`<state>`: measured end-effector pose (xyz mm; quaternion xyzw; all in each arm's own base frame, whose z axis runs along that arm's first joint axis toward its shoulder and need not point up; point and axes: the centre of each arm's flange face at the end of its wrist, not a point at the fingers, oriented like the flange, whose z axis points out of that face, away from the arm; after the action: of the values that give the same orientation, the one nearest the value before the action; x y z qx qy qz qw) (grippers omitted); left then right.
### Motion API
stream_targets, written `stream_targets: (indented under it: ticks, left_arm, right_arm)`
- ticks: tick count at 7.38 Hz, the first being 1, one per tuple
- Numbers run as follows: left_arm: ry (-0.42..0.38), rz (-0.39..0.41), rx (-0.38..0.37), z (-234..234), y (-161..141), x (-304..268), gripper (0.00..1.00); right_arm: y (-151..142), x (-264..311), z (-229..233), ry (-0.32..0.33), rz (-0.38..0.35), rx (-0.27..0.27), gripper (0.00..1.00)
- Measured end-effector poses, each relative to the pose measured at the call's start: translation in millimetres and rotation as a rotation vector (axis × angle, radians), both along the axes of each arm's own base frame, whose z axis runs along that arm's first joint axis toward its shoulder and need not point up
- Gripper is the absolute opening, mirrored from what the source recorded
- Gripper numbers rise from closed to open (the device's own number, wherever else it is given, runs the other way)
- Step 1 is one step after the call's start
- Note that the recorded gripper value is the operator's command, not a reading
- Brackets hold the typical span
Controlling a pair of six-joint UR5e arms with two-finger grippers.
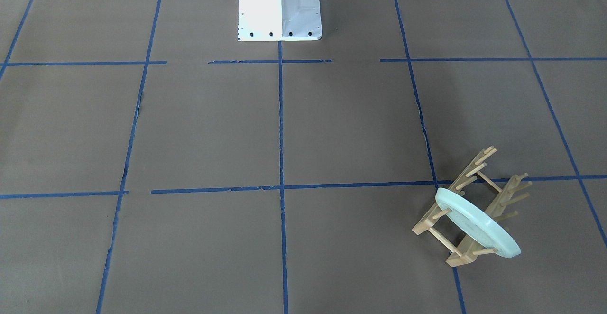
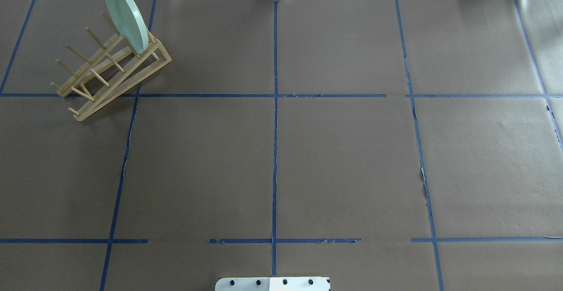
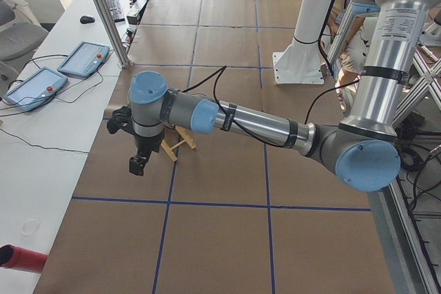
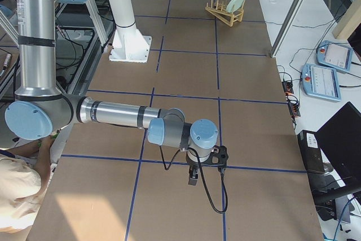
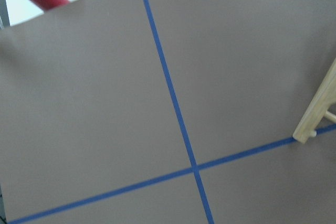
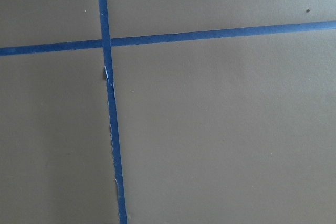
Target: Place plate on table
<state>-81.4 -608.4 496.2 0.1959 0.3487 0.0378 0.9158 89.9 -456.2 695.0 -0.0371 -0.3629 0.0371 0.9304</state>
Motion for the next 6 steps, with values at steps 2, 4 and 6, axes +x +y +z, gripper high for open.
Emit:
stream_targets:
  ticks: [2,4,6]
  left_arm:
    - [0.259,-0.116,-0.057,-41.3,-12.1,54.9,1.00]
    - [0.509,-0.196,-0.167,-77.3,-13.1,128.5,1.00]
    - [0.711,-0.331,-0.335,-104.4,-31.1,158.7,1.00]
  right_arm:
    - [0.1,0.0,0.2,0.000,0.000,0.000,1.00]
    - [0.1,0.0,0.4,0.000,0.000,-0.001,1.00]
    - [0.1,0.0,0.4,0.000,0.000,-0.001,1.00]
